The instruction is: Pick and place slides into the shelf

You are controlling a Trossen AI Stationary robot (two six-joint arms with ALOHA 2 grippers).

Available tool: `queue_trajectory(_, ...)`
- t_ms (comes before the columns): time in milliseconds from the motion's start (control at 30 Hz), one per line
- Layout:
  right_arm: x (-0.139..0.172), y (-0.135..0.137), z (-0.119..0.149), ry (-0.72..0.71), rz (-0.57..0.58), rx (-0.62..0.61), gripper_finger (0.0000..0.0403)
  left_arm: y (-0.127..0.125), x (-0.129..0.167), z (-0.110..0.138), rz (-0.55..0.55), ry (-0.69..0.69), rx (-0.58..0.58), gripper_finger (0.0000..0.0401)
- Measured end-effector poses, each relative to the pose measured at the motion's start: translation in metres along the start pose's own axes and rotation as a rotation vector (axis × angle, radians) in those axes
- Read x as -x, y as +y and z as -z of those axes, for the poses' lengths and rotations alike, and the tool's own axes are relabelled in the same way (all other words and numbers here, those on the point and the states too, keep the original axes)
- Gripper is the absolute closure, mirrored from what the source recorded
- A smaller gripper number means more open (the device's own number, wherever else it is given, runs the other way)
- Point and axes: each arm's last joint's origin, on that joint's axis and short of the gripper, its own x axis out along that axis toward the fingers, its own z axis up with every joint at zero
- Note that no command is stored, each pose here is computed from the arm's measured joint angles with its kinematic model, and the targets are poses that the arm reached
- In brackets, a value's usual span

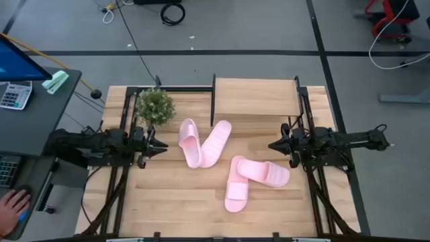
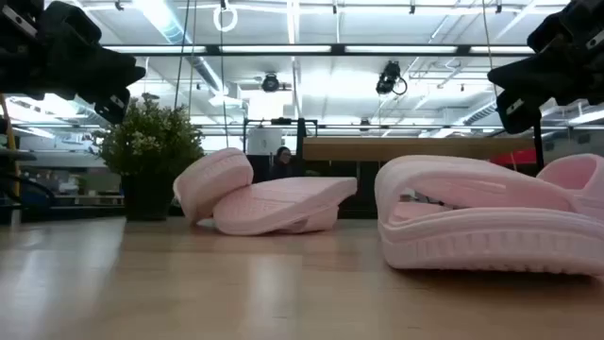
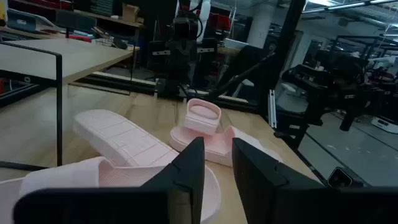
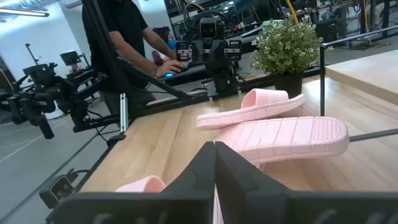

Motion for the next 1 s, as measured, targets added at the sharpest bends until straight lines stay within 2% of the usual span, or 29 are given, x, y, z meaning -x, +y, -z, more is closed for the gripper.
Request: queue_trajectory(1000, 0.0, 0.0, 0.0001, 0.0, 0.0, 0.0, 0.0389, 0.0, 0.0, 0.0001, 0.0, 0.0, 0.0, 0.0317)
